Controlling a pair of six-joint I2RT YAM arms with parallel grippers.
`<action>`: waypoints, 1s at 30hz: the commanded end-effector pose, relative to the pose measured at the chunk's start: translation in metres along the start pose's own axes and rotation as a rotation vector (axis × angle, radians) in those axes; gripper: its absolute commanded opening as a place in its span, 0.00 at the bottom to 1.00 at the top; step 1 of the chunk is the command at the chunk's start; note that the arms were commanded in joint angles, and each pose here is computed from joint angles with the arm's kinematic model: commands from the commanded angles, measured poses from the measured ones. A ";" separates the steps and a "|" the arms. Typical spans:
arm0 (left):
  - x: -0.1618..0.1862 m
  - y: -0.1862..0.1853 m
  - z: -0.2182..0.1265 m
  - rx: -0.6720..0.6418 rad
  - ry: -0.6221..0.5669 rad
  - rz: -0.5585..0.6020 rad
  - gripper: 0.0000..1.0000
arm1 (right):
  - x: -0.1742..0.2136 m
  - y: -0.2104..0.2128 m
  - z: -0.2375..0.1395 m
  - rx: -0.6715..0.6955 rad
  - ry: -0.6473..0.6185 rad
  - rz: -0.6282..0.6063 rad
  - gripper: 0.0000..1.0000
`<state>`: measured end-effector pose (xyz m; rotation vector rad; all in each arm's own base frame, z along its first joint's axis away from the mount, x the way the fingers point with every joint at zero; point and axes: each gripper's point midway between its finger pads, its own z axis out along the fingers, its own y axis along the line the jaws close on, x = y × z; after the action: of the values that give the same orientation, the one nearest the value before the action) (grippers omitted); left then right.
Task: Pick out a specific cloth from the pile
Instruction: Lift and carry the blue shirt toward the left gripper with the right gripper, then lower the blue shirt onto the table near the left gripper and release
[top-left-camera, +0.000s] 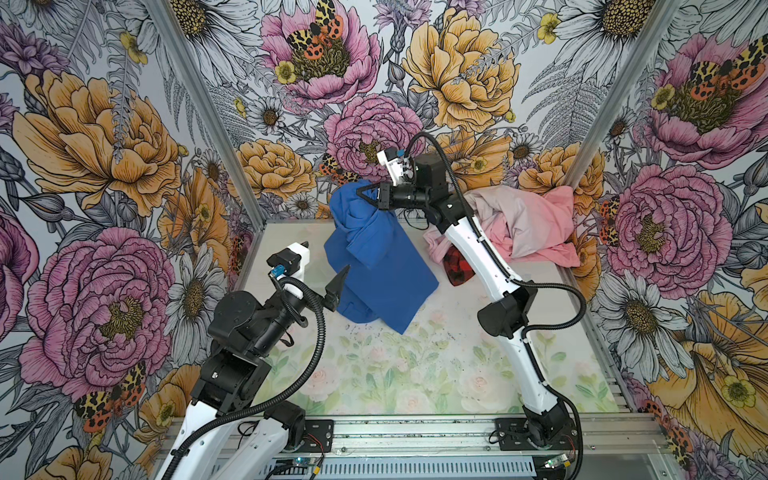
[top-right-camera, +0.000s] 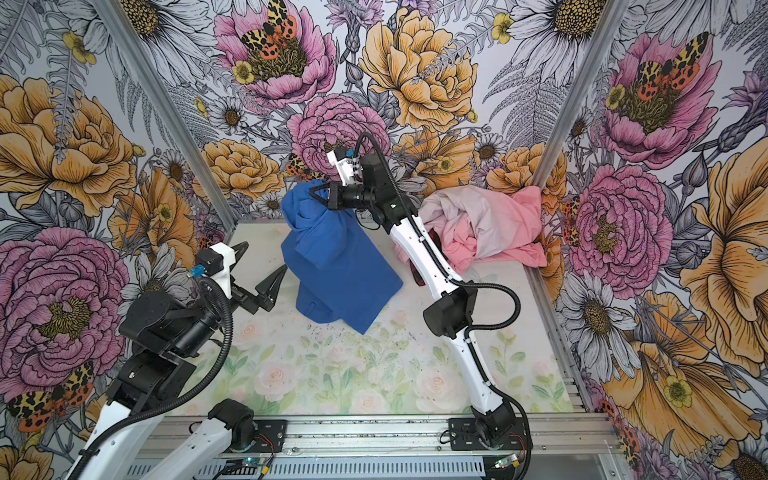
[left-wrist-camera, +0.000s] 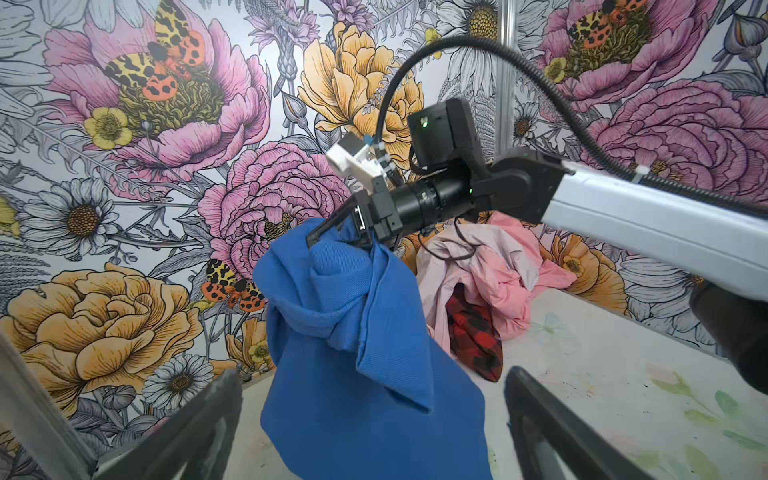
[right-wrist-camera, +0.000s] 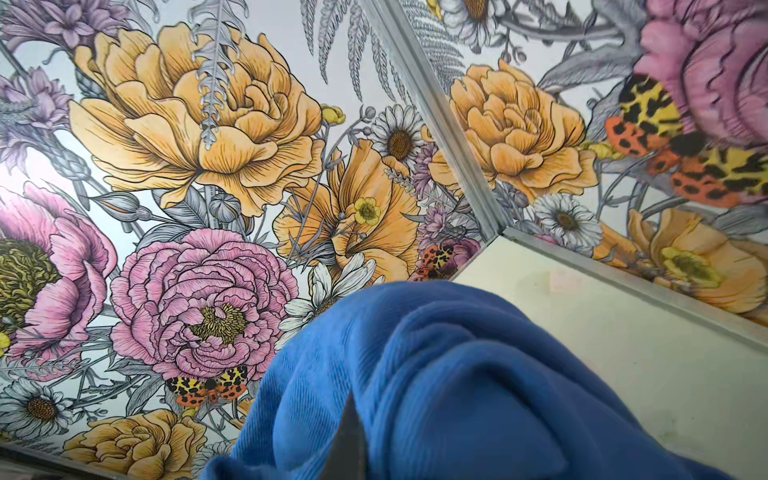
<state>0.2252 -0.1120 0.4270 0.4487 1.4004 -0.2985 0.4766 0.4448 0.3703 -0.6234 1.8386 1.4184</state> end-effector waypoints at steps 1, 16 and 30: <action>0.024 0.010 -0.010 -0.068 0.057 0.010 0.99 | -0.031 0.058 0.009 -0.231 -0.144 -0.094 0.00; 0.046 0.006 0.006 -0.037 0.112 0.003 0.99 | 0.142 -0.088 0.000 0.219 0.045 0.068 0.00; 0.051 0.004 0.012 -0.021 0.210 -0.093 0.99 | 0.234 -0.165 0.016 0.784 0.345 -0.106 0.02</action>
<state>0.2509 -0.1120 0.3742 0.4207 1.6163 -0.2909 0.4510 0.4396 0.0969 -0.5219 2.3369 0.6604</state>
